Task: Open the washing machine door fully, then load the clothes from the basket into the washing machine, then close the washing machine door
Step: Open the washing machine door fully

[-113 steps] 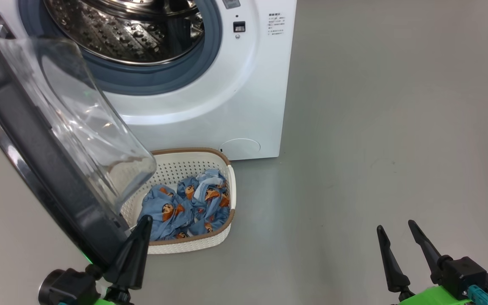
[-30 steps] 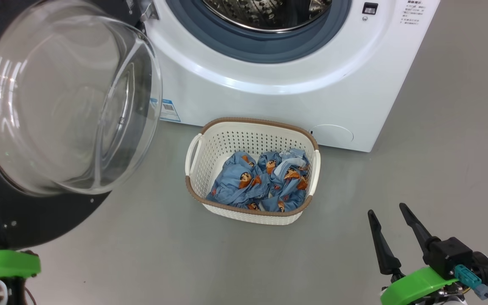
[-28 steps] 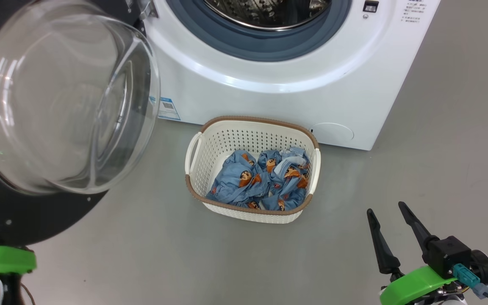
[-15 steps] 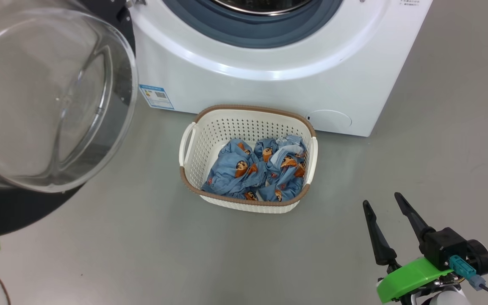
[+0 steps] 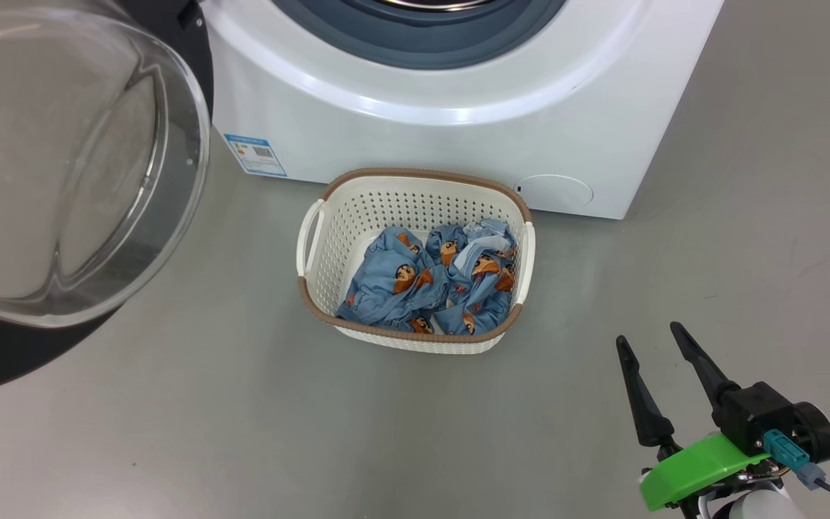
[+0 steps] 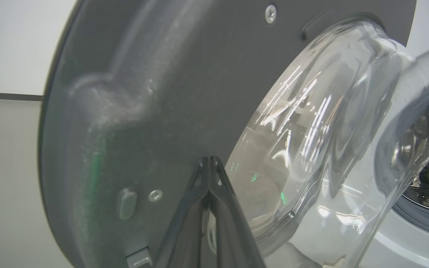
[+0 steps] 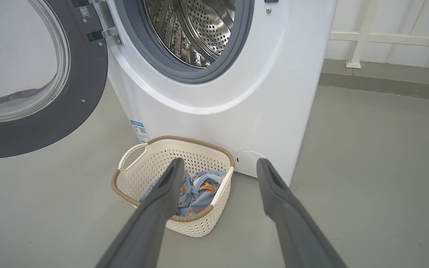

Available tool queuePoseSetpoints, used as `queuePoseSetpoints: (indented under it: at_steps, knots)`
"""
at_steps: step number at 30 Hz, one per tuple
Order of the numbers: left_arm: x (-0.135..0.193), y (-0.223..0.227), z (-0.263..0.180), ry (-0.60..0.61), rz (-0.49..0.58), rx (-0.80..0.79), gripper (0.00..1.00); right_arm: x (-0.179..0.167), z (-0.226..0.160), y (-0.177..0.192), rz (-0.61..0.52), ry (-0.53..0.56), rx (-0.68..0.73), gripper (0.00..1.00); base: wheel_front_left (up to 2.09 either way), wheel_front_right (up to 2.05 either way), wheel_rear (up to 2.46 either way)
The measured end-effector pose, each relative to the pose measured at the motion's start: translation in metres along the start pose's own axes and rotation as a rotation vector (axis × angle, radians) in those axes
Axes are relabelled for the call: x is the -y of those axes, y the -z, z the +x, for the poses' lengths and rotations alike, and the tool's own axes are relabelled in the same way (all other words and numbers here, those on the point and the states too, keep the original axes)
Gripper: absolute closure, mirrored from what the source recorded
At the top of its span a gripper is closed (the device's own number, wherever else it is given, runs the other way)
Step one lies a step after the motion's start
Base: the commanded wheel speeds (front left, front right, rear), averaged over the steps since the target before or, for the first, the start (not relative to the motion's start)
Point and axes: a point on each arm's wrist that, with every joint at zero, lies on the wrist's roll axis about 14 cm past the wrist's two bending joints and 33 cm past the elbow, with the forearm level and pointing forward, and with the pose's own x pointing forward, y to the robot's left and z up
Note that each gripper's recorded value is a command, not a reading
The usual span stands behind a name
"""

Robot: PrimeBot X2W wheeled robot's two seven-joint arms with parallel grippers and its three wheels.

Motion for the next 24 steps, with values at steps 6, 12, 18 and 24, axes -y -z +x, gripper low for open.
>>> queuePoseSetpoints:
  at_steps: [6,12,18,24]
  knots:
    - [0.002,-0.006,0.001,0.008,0.008,0.019,1.00,0.001,-0.001,-0.001,-0.002,0.002,0.000,0.00,0.00,0.00,0.00]
    - [0.007,-0.015,-0.007,0.030,0.020,0.054,1.00,0.000,-0.002,-0.007,-0.001,0.004,0.015,0.00,0.00,0.00,0.00]
    - [0.009,-0.015,-0.027,0.062,0.030,0.068,1.00,0.000,-0.007,-0.019,0.002,0.010,0.040,0.00,0.00,0.00,0.00]
    - [0.028,-0.006,-0.049,0.132,0.023,0.059,0.00,0.001,-0.014,-0.028,-0.002,0.020,0.061,0.00,0.00,0.00,0.00]
